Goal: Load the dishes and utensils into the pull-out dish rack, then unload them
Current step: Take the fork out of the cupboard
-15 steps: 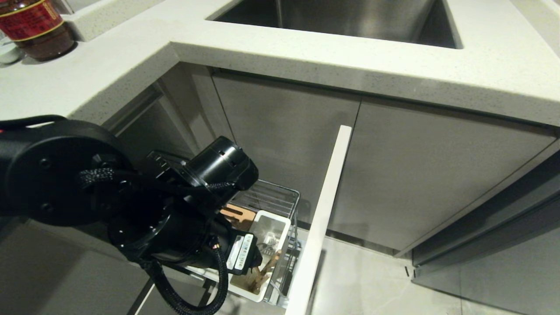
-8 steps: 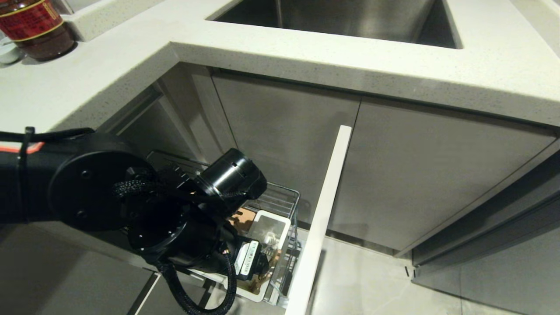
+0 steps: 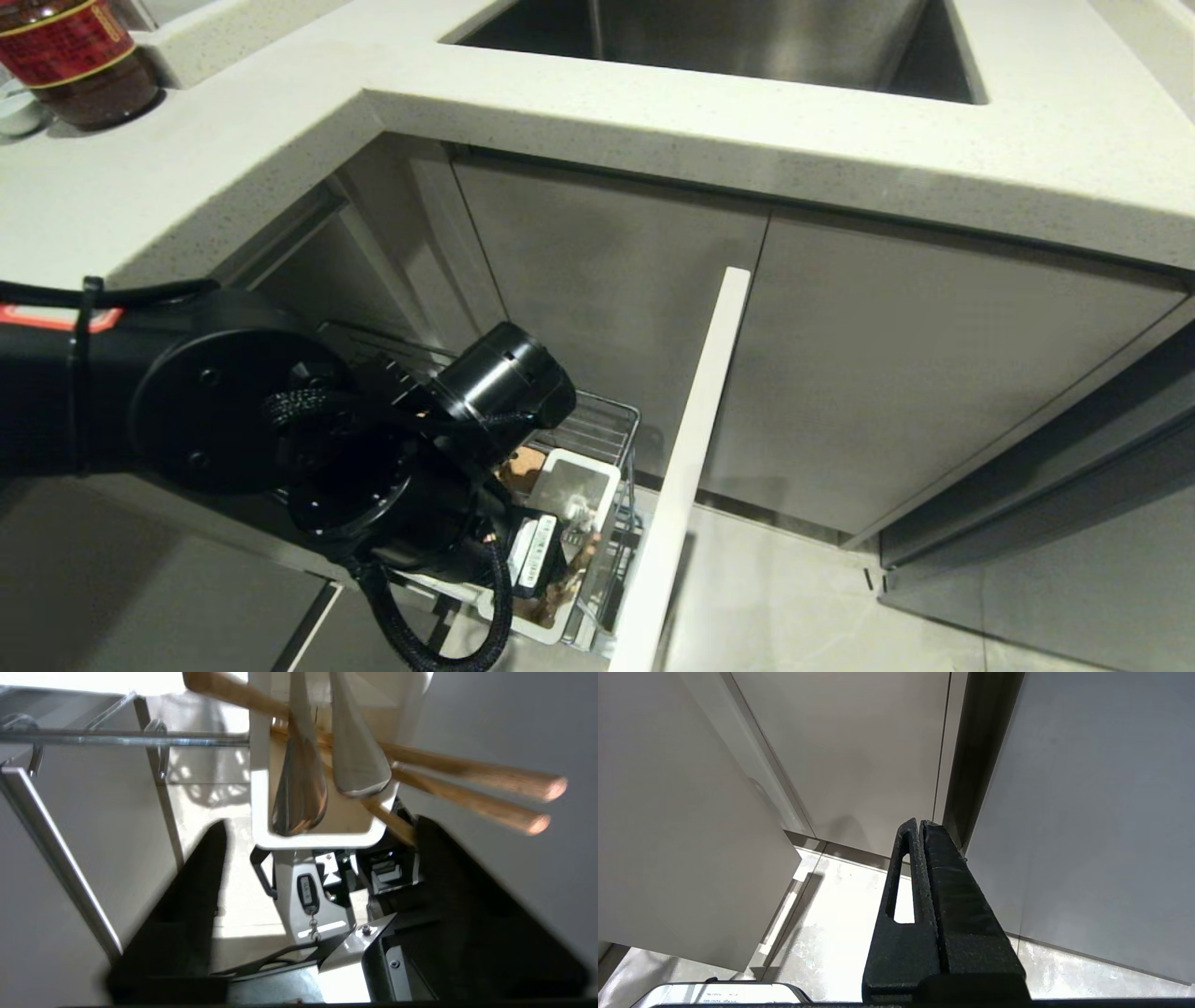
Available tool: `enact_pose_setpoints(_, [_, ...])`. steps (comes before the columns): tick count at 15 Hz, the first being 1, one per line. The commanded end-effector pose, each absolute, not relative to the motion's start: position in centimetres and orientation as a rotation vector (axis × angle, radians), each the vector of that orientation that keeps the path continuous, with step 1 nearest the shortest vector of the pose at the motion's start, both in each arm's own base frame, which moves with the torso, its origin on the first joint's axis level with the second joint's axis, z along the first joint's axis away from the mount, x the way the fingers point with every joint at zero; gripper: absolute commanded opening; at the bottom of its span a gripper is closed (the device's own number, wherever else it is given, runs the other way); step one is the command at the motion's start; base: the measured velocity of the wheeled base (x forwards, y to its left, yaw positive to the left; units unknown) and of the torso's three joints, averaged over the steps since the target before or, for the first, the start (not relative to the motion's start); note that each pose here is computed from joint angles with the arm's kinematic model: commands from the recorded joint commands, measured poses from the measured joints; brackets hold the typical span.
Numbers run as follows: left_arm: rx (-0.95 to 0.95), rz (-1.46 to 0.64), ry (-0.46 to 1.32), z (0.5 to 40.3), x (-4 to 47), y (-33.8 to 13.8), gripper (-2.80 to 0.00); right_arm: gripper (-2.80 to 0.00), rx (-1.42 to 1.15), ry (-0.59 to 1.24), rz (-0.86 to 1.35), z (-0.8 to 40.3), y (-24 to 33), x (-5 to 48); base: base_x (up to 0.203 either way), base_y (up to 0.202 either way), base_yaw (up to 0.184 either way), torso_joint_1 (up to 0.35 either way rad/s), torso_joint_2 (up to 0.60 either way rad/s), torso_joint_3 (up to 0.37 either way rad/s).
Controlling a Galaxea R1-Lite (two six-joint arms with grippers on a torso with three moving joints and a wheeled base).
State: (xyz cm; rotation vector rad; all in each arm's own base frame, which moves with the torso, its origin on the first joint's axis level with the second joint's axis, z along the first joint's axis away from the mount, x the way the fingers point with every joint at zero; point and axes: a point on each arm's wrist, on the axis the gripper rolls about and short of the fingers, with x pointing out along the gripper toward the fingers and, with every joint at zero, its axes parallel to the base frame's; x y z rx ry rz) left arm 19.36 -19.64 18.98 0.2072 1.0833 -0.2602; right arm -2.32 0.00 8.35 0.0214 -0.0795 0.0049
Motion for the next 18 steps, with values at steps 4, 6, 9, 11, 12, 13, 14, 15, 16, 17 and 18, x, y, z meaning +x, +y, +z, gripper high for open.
enact_pose_setpoints(4, [0.209,-0.255,1.085,18.8,19.4,-19.7,-2.80,-2.80,0.022,-0.055,0.005,7.6,0.0,-2.1,0.000,0.000,0.000,0.000,0.00,0.000])
enact_pose_setpoints(6, [0.209,-0.255,1.085,18.9,19.4,-19.7,-2.80,-2.80,0.022,-0.055,0.005,7.6,0.0,-2.1,0.000,0.000,0.000,0.000,0.00,0.000])
enact_pose_setpoints(9, [0.211,-0.255,1.087,18.8,19.3,-19.7,-2.80,-2.80,0.022,-0.055,0.005,7.6,0.0,-2.1,0.000,0.000,0.000,0.000,0.00,0.000])
enact_pose_setpoints(11, [0.211,-0.255,1.087,18.8,19.3,-19.6,-2.80,-2.80,0.022,-0.055,0.005,7.6,0.0,-2.1,0.000,0.000,0.000,0.000,0.00,0.000])
enact_pose_setpoints(12, [0.213,-0.254,1.086,18.9,19.2,-19.6,-2.80,-2.80,0.022,-0.055,0.005,7.6,0.0,-2.1,0.000,0.000,0.000,0.000,0.00,0.000])
enact_pose_setpoints(13, [0.209,-0.257,1.073,19.3,19.0,-19.4,-2.80,-2.80,0.022,-0.055,0.005,7.6,0.0,-2.1,0.000,0.000,0.000,0.000,0.00,0.000])
enact_pose_setpoints(14, [0.202,-0.258,1.053,19.8,18.7,-19.1,-2.80,-2.80,0.022,-0.055,0.005,7.6,0.0,-2.1,0.000,0.000,0.000,0.000,0.00,0.000])
enact_pose_setpoints(15, [0.198,-0.257,1.033,20.3,18.4,-18.8,-2.80,-2.80,0.022,-0.055,0.005,7.6,0.0,-2.1,0.000,0.000,0.000,0.000,0.00,0.000])
enact_pose_setpoints(16, [0.195,-0.264,1.014,20.8,18.1,-18.4,-2.80,-2.80,0.022,-0.055,0.005,7.6,0.0,-2.1,0.000,0.000,0.000,0.000,0.00,0.000])
enact_pose_setpoints(17, [0.216,-0.281,0.998,21.1,17.8,-18.0,-2.80,-2.80,0.022,-0.055,0.005,7.6,0.0,-2.1,0.000,0.000,0.000,0.000,0.00,0.000])
enact_pose_setpoints(18, [0.253,-0.300,0.993,21.1,17.5,-17.6,-2.80,-2.80,0.022,-0.055,0.005,7.6,0.0,-2.1,0.000,0.000,0.000,0.000,0.00,0.000])
